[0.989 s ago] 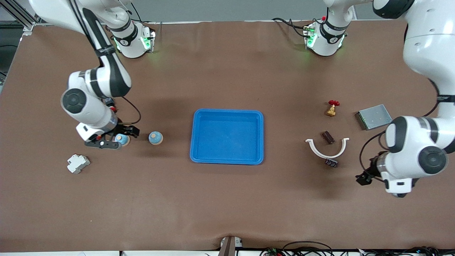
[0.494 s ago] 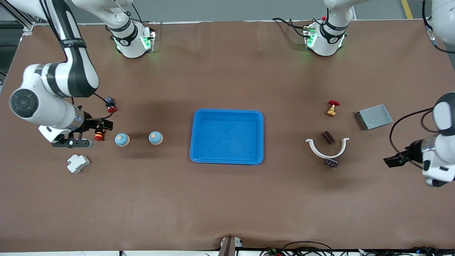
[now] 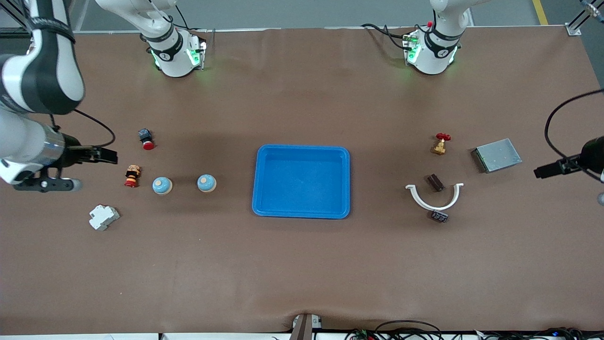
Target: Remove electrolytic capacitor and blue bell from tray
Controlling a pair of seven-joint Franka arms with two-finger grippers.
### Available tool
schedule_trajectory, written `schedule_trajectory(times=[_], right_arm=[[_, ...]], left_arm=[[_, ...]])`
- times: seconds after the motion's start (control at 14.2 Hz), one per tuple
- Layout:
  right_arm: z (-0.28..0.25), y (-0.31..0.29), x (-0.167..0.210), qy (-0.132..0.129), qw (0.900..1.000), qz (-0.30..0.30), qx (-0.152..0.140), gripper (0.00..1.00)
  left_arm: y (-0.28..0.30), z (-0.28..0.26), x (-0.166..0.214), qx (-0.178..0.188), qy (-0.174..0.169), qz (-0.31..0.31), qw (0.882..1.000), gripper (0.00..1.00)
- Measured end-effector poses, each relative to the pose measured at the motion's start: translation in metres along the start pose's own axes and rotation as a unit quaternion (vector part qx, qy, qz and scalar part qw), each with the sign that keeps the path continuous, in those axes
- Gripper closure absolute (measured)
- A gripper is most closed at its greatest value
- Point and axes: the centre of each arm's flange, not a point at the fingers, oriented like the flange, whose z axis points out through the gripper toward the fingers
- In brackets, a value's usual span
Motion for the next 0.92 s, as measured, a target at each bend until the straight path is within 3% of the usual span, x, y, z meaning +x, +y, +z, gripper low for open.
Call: schedule_trajectory(times=[0.35, 0.92], right_arm=[[-0.055, 0.012, -0.007, 0.033, 0.999, 0.008, 0.002, 0.0], [-0.102, 0.024, -0.033, 0.076, 0.997, 0.017, 0.005, 0.0]], left_arm=[[0.049, -0.053, -0.04, -0.005, 0.038, 0.036, 0.999, 0.0], [0.04, -0.044, -0.035, -0.005, 0.029, 0.031, 0.999, 0.0]])
